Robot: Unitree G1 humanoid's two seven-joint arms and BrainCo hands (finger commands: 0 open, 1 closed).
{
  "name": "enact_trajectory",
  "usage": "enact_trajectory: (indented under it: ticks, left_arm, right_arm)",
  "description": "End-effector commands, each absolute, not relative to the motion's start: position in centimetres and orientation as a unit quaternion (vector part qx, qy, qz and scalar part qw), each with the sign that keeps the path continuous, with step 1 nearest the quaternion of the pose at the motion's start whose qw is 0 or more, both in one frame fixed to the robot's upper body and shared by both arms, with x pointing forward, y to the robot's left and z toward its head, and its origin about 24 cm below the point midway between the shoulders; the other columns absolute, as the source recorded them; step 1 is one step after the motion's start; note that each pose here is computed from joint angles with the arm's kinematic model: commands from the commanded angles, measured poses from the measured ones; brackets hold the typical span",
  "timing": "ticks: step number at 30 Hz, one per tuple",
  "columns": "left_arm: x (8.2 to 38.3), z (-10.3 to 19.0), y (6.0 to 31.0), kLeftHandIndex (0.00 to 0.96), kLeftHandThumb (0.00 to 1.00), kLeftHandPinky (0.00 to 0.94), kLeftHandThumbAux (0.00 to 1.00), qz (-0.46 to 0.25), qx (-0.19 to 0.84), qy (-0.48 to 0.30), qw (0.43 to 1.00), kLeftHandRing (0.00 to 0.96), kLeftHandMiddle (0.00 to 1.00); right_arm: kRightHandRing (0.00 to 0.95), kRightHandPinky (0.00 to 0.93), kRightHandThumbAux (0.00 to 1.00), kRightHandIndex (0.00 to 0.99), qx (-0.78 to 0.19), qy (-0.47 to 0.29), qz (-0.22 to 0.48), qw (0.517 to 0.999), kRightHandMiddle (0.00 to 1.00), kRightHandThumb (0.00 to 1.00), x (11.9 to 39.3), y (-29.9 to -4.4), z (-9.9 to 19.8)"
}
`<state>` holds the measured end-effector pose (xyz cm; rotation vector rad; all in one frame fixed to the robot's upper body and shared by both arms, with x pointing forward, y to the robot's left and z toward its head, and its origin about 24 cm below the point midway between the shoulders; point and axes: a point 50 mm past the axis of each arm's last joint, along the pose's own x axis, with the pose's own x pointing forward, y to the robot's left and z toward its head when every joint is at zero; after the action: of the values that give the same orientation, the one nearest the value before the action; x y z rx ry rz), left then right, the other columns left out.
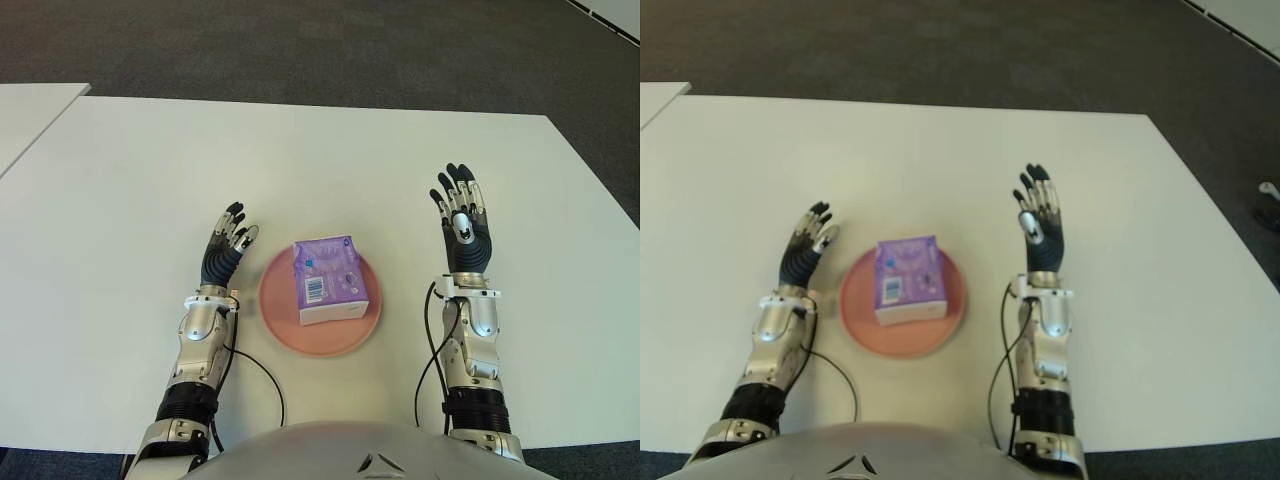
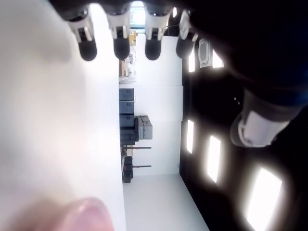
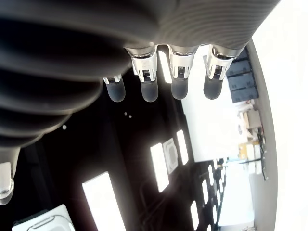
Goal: Put the tissue paper into the plate.
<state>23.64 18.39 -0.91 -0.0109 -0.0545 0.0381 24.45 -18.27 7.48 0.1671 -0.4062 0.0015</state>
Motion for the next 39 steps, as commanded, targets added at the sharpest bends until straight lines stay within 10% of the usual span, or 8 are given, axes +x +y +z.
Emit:
enact_trajectory:
  ticks: [1,19,25,39]
  left_arm:
    - [22.4,-2.7,18.5,0.000,0.000,0.000,0.537,0.025,-0.009,0.022,0.999,0.000,0.000]
    - [22.5,-2.7,18.6,0.000,0.000,0.000,0.534,0.028,-0.004,0.028,0.999,0.000,0.000]
    - [22.4,-2.6,18.6,0.000,0.000,0.000,0.537,0.025,-0.004,0.023,0.999,0.000,0.000]
    - [22.3,-2.5,18.6,0.000,0.000,0.000,0.531,0.020,-0.006,0.018,1.000,0.000,0.000]
  right_arm:
    - [0.000,0.000,0.475,0.000,0.083,-0.195,-0.005,0.977,0.000,0.000,24.3,-18.3,7.1]
    - [0.000,0.000,0.475,0.000,0.083,-0.195,-0.005,0.977,0.000,0.000,24.3,-18.1,7.1]
    - [0.000,0.000,0.525,0.000,0.080,0.019,-0.038,0.996,0.000,0.000,23.7,-16.1,-2.2]
    - [0.000,0.000,0.574,0.000,0.069,0.046,-0.032,0.996,0.000,0.000,23.9,-14.8,-3.3]
